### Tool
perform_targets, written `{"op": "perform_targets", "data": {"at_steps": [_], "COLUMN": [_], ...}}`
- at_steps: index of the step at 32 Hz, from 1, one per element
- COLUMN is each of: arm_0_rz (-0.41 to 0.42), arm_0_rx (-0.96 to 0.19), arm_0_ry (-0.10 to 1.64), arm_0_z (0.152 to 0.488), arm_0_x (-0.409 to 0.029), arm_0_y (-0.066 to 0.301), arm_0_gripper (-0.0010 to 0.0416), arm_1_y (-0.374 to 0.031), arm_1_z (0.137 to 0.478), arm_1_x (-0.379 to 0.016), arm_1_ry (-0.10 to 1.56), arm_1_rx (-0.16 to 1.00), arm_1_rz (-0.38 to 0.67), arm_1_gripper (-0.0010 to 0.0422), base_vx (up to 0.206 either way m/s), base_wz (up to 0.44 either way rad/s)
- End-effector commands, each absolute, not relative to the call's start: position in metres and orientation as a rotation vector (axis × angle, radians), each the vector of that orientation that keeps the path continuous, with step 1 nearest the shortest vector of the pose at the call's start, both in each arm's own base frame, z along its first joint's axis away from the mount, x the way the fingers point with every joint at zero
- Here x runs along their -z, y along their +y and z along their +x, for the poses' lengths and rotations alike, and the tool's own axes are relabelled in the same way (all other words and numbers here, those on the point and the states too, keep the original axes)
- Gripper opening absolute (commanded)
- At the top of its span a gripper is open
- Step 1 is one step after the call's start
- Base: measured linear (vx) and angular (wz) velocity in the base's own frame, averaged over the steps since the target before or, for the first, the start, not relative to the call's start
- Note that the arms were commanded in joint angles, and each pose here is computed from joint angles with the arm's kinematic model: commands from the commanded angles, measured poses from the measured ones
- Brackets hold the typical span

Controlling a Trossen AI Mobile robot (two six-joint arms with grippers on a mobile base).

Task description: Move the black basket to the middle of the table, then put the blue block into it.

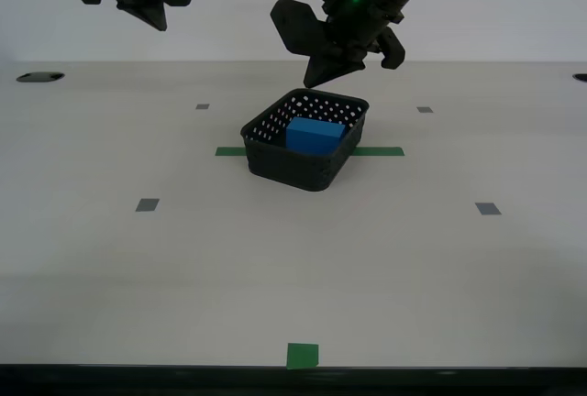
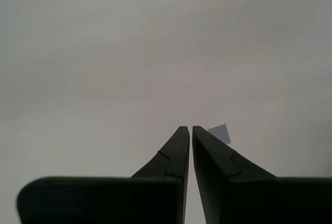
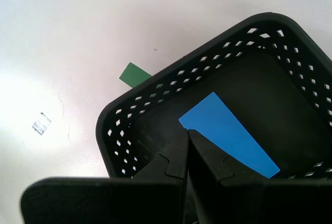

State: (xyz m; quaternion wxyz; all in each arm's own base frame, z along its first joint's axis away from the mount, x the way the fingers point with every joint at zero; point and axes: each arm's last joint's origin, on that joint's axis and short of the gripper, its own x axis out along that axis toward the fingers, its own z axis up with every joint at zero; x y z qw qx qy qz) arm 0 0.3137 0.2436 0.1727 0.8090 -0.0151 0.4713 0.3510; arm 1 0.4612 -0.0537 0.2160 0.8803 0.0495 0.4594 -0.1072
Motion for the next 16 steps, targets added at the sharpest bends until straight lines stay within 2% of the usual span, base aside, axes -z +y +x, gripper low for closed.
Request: {"op": "perform_targets", "data": {"at_steps": [1,16], "arm_0_rz": [-0.031,-0.031], "arm_0_rx": [-0.749,-0.75], "arm_0_ry": [1.006,1.005], "arm_0_z": [0.3139,0.3139], "arm_0_x": [-0.173,-0.1729], "arm_0_y": [0.2437,0.2439], "arm_0_gripper": [0.0,0.0], "arm_1_y": [-0.0537,-0.0537], "arm_1_z": [0.4612,0.4612], "arm_1_x": [-0.2163,-0.2163], "arm_1_ry": [0.956,0.956], "arm_1_rx": [0.226,0.226], "arm_1_rz": [0.104,0.104], "arm_1_gripper": [0.0007,0.0007], "base_vx": [0.0,0.0], "base_wz": [0.0,0.0]}}
